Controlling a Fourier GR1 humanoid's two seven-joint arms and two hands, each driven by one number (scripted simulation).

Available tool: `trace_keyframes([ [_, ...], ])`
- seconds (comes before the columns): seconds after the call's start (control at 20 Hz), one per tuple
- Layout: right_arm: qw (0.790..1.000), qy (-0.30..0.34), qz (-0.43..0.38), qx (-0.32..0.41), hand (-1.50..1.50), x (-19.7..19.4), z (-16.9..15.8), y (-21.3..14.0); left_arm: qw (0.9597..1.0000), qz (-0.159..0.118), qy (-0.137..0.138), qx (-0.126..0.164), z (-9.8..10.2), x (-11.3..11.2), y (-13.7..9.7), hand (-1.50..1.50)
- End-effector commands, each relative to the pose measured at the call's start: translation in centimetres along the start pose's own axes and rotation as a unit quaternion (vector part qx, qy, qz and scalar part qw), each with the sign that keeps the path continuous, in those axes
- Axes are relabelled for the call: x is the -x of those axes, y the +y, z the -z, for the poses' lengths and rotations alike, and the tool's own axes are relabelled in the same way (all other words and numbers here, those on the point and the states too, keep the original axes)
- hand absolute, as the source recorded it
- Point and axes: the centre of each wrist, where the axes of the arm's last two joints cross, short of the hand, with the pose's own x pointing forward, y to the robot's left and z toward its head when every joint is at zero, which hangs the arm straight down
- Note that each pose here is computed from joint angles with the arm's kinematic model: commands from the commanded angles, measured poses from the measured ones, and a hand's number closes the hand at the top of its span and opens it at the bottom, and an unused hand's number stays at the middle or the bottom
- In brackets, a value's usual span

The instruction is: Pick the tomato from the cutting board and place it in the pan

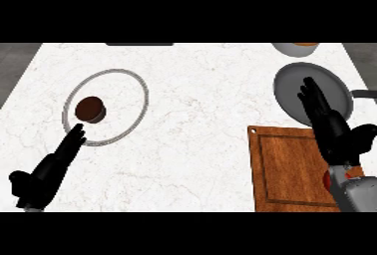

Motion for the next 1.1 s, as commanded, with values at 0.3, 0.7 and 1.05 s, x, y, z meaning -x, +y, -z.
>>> trace_keyframes([
  [0.3, 0.98, 0.017, 0.025, -0.197, 1.5, 6.5, -6.6, -10.9, 0.9898, -0.037, -0.084, -0.109, 4.4, -6.3, 0.4, 0.0],
  [0.7, 0.973, -0.135, -0.188, -0.015, -1.5, 5.5, -13.4, -22.0, 0.9884, -0.036, -0.086, -0.12, 5.6, -7.4, -1.6, 0.0],
  [1.05, 0.933, -0.082, -0.327, -0.122, -1.5, -4.8, -11.8, -28.8, 0.99, -0.034, -0.084, -0.108, 6.7, -8.8, -1.1, 0.0],
])
